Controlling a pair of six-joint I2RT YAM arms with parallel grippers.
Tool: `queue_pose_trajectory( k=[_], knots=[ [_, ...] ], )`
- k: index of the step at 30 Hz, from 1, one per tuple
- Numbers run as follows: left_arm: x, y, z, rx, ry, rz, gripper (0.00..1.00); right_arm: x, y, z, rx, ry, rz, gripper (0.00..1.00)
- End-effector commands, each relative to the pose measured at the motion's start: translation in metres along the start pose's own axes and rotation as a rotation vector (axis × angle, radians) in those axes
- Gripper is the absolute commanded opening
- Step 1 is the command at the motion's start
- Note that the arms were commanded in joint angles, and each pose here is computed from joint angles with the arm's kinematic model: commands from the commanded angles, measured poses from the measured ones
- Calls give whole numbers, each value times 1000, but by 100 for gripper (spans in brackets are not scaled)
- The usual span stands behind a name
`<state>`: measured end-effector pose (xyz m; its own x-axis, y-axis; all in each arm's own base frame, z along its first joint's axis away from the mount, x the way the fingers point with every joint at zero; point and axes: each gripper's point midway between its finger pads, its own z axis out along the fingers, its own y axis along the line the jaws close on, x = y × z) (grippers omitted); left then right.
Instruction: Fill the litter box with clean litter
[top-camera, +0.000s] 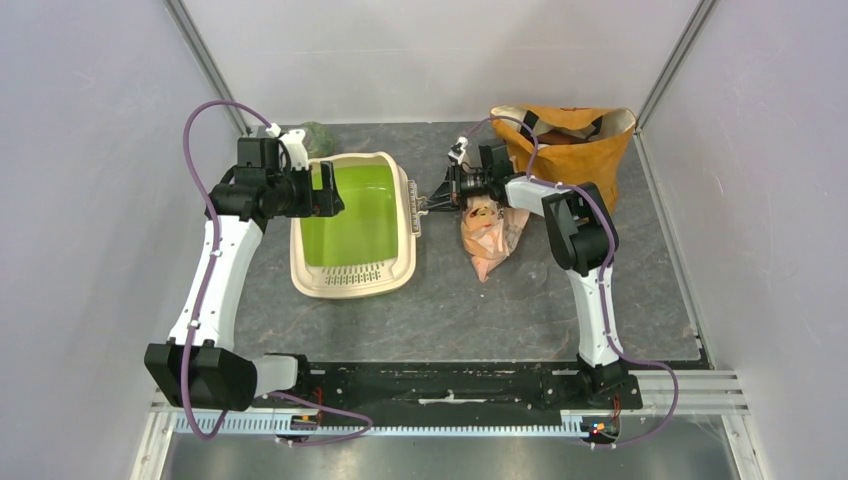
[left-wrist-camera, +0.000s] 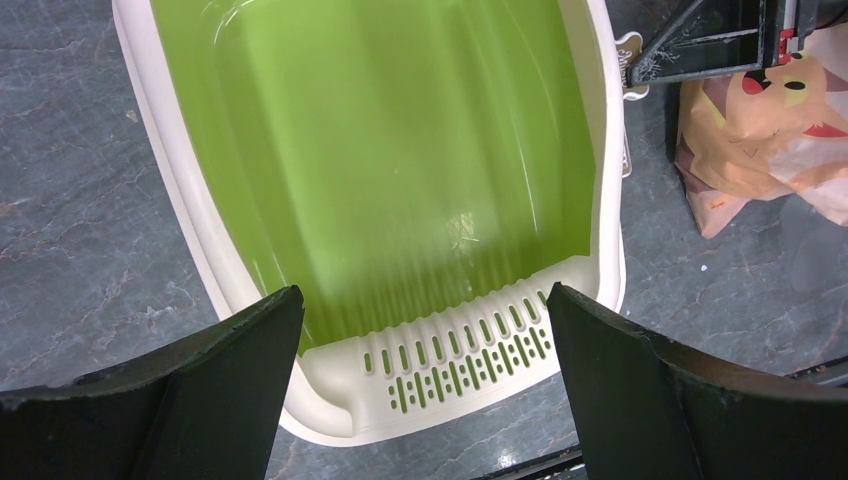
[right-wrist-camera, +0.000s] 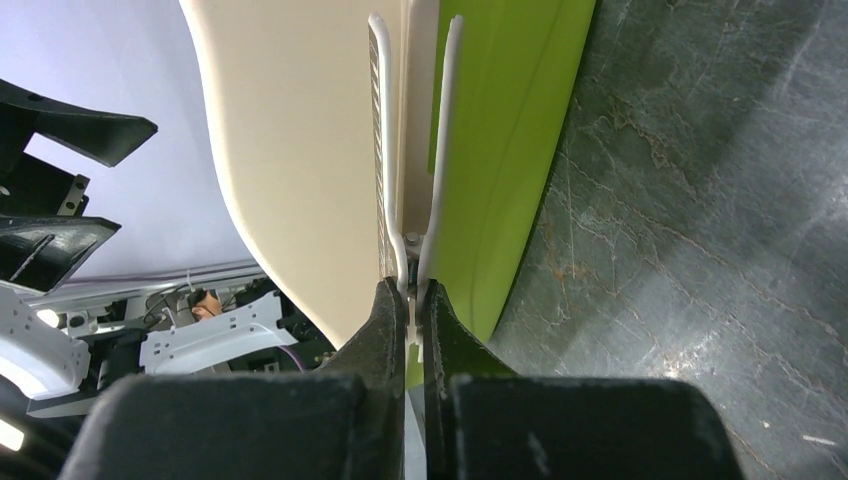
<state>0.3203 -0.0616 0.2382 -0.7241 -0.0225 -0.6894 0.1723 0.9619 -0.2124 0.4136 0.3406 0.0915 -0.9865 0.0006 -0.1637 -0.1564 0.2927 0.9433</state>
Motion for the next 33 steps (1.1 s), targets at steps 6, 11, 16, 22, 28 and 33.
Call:
queue_pose_trajectory(
  k=[6,11,16,22,28,33],
  knots=[
    [-12,0,-1,1,-36,2,100,31,-36,26,36,95,141,5],
    [-13,-1,-1,3,-38,0,100,32,-35,24,43,103,139,26],
    [-12,-1,-1,2,-37,0,100,29,-32,15,77,91,135,54],
    [-13,-1,-2,1,-40,-3,100,19,-29,-3,127,42,123,86],
    [-14,-1,-3,-3,-47,-8,100,20,-15,-27,240,1,76,97],
    [-18,-4,-9,6,-71,-5,100,26,29,-52,270,-10,-56,97]
  ],
)
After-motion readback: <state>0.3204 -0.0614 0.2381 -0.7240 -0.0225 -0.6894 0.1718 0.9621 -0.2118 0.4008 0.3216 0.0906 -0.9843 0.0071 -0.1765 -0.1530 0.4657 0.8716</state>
